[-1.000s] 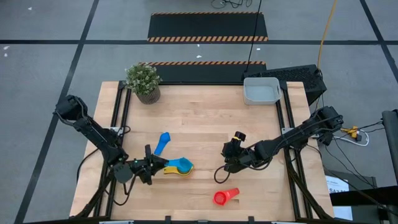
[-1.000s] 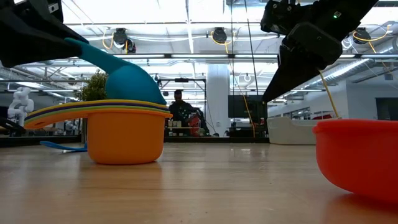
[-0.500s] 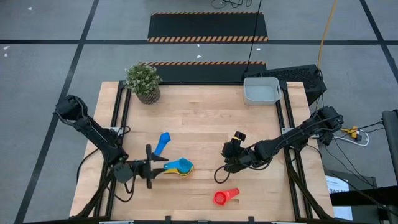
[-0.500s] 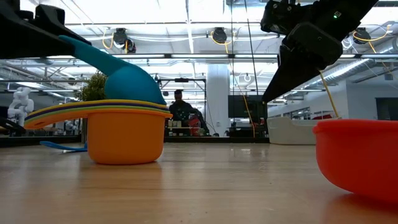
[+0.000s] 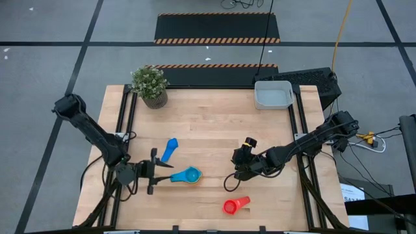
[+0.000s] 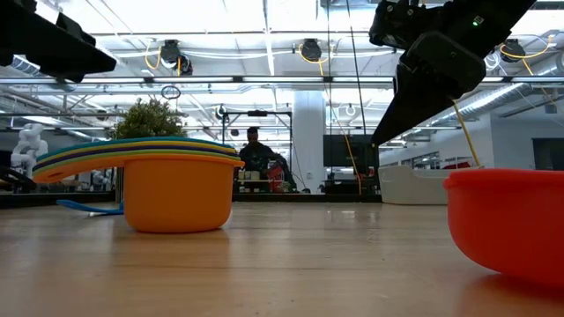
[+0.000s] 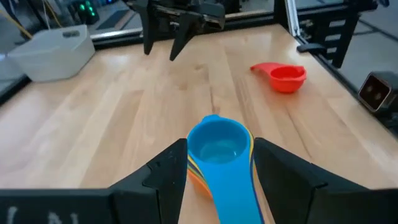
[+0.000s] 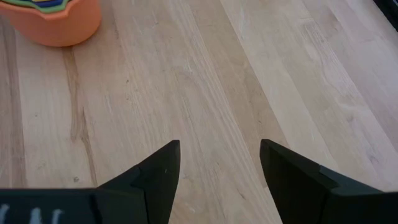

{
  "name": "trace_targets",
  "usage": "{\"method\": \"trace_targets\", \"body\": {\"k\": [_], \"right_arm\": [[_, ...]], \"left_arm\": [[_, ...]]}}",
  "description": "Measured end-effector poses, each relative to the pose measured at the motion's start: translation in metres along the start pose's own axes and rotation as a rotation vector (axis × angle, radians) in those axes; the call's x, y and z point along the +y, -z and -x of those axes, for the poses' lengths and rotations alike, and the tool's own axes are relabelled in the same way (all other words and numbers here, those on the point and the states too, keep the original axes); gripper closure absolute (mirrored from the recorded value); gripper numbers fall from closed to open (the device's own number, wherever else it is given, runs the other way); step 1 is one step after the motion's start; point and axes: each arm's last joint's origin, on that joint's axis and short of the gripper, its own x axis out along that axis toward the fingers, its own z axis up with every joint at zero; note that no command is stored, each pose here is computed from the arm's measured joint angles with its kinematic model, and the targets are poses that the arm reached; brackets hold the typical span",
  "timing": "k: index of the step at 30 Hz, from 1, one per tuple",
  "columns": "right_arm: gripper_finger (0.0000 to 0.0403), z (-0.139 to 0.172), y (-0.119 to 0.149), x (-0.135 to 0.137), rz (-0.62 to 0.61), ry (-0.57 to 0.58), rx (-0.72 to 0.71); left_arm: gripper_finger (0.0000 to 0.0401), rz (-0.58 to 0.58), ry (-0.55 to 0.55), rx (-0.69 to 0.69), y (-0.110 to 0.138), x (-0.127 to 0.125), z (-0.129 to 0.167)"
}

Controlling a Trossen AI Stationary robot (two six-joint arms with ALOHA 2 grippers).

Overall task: Nest measuring cups in basket
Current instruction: Adjust the stacked measuring cup on the table

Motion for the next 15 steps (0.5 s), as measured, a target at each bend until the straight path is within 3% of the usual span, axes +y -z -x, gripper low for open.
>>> {"method": "trace_targets", "body": {"k": [8, 15], "right_arm": [[0.019, 0.0, 0.0, 0.0, 0.0, 0.0, 0.0], [0.019, 0.0, 0.0, 0.0, 0.0, 0.0, 0.0]], "left_arm": [[0.0212, 0.075, 0.002, -0.02, -0.004, 0.003, 0.003], [0.0212, 0.253, 0.038, -0.056, -0.018, 0.002, 0.0]]}}
